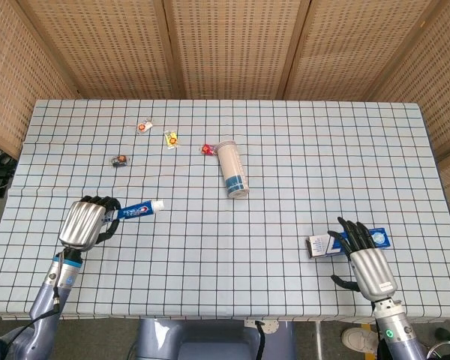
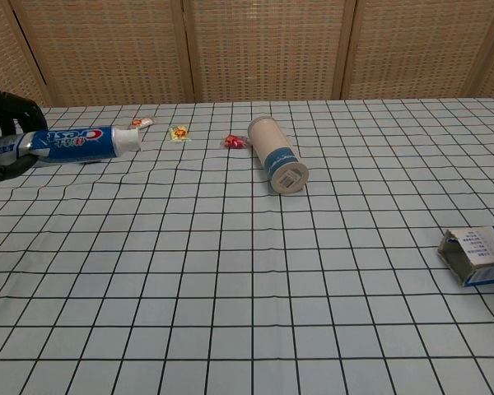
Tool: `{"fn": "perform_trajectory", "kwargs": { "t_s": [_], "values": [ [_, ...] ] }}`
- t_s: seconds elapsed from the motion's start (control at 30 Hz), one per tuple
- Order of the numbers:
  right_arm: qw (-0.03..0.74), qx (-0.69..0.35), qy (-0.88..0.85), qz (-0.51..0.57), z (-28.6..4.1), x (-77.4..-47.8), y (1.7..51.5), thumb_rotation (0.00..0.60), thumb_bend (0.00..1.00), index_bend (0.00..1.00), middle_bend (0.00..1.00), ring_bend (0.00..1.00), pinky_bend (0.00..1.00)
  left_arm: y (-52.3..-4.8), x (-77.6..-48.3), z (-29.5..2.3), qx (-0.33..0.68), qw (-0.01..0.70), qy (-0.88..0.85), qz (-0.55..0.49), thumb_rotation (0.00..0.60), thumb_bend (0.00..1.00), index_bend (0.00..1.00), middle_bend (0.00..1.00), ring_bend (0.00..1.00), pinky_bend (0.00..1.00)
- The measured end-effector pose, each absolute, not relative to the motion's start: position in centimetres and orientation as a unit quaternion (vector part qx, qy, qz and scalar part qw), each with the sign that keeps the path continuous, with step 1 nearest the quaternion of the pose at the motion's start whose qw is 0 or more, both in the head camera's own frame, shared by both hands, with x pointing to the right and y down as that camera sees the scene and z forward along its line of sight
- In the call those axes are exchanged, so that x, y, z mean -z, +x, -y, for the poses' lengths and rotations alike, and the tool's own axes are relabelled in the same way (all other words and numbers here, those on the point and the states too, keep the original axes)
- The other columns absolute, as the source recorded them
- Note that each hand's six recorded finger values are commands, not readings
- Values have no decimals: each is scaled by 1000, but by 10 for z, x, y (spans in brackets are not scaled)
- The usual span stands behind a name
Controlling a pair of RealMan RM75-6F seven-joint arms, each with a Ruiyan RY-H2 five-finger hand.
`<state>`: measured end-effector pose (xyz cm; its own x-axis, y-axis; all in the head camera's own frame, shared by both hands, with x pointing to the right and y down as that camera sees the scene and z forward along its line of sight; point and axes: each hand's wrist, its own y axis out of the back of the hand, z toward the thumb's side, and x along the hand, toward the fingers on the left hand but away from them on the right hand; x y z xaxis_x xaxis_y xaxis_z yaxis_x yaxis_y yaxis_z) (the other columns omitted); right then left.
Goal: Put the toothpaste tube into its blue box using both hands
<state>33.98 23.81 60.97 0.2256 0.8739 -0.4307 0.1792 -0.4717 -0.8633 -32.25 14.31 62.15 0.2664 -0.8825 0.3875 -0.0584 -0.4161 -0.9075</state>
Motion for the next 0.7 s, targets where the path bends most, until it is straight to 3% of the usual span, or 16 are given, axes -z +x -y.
{"fn": "perform_trajectory", "kwargs": {
  "t_s": [0.27,0.7],
  "values": [
    [334,-531,-694,354,-217,-636,335,600,211,263,21,0,68,-328,-608,-137,481,421,-687,-346,600,660,868,523,497,462],
    [313,-604,-659,320,-192,-662,373,600,216,282,36,0,68,-334,-611,-139,483,417,-688,-345,600,660,868,524,497,462]
  ]
}}
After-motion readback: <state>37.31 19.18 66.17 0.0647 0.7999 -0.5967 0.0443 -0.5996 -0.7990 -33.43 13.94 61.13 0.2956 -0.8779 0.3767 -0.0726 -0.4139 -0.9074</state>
